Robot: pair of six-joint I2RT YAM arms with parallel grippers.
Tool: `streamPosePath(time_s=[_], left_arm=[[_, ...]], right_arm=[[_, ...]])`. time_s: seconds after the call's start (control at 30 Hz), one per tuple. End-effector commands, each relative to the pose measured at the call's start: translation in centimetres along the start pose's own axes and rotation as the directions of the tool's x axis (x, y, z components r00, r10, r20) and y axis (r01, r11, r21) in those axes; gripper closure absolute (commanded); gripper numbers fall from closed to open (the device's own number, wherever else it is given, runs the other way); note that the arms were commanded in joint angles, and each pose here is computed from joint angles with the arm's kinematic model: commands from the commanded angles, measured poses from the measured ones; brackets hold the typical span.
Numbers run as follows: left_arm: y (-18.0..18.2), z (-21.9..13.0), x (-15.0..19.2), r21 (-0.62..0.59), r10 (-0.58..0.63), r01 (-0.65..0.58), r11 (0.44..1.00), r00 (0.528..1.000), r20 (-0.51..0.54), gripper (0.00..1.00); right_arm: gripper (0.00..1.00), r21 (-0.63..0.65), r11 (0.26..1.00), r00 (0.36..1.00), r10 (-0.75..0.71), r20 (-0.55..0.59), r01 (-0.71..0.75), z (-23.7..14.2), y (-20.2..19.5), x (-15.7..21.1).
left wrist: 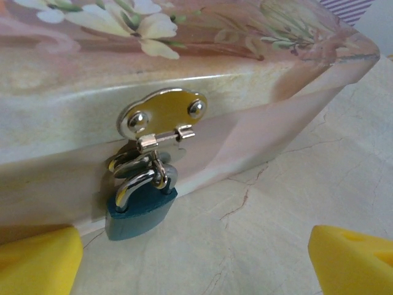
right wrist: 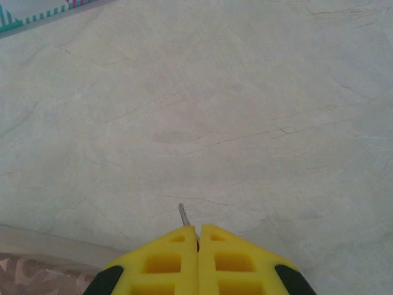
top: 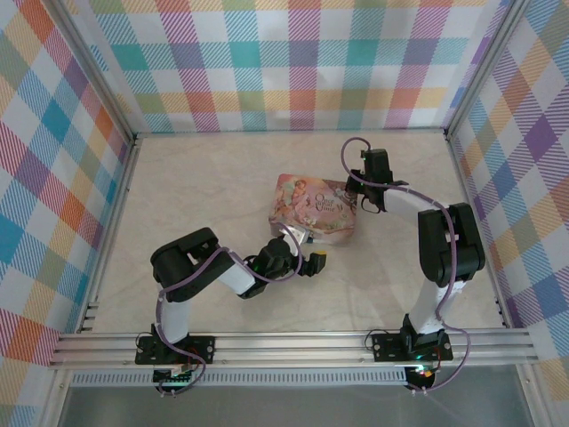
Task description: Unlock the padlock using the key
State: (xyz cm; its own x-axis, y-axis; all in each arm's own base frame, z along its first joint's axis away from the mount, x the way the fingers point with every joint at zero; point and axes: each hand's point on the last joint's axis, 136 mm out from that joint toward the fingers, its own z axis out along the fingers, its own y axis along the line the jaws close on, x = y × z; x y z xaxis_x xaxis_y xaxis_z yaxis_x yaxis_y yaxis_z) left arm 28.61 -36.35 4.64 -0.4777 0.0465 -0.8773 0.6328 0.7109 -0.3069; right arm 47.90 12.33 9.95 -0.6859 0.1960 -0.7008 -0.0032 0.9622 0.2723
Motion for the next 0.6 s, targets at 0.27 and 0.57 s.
streamPosePath(time_s=[0.27, 0.57], left_arm=[[-1.8, 0.8, -5.5, -0.104, 0.079, -0.057, 0.993, 0.971, 0.226, 0.01], [-5.4, 0.3, -6.8, 0.082, 0.054, -0.078, 0.994, 0.963, 0.264, 0.06]], right_arm=[[1.00, -0.107, 0.994, 0.978, -0.003, -0.209, -0.020, 0.1, 3.2, 8.1], [1.00, -0.114, 0.993, 0.973, -0.005, -0.233, -0.022, 0.1, 3.7, 9.8]])
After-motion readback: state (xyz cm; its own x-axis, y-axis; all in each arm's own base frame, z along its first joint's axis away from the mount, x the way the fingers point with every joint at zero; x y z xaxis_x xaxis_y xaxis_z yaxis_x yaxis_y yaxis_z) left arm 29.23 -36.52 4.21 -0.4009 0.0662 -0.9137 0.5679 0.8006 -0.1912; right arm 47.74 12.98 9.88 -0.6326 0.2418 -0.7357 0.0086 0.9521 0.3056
